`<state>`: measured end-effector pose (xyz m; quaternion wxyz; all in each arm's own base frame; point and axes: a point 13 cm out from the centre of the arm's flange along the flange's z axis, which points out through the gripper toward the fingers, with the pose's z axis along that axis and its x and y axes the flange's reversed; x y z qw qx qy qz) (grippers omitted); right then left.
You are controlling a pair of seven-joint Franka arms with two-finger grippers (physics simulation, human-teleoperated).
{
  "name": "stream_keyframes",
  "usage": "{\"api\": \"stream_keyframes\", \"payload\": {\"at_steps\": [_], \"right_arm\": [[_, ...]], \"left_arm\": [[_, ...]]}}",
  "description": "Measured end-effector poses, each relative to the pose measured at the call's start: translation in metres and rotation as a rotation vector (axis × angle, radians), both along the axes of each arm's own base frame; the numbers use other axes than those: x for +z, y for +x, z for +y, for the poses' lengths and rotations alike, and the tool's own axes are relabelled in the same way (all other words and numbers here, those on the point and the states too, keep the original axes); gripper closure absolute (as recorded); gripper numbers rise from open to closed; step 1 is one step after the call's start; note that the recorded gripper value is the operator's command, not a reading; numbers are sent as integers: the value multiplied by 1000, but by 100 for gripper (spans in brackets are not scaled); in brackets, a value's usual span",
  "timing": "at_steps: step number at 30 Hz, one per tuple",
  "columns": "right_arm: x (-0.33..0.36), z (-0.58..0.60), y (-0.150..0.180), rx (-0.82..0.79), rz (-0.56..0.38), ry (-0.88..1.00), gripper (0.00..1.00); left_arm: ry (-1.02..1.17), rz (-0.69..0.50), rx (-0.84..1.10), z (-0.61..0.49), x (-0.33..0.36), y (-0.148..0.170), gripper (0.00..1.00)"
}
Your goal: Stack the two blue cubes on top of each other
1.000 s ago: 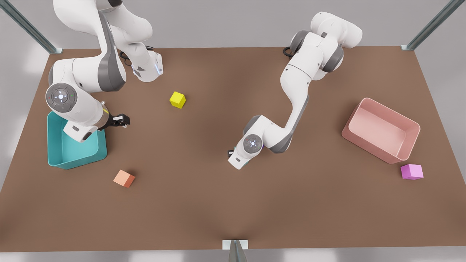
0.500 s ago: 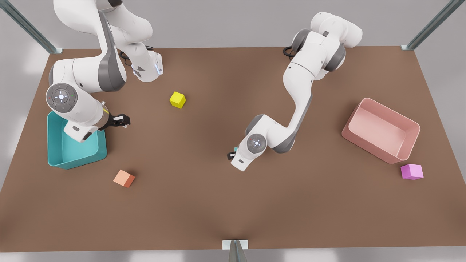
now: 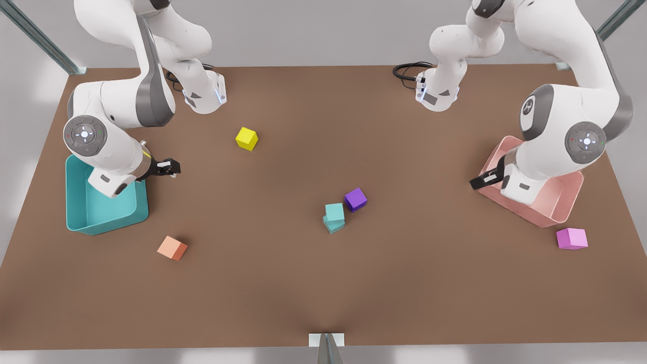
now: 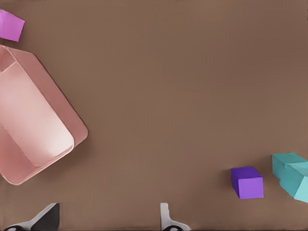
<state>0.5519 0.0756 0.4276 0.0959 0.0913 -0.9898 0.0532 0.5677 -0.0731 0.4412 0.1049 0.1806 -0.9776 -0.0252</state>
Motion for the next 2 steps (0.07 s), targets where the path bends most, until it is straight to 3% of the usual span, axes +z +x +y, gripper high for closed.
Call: {"api": "stream_keyframes", "payload": {"at_steps": [2], "right_arm": [[0,0,0,1,0,0,0]], "left_arm": [[-2,20,-41,7,9,-8,0]]}}
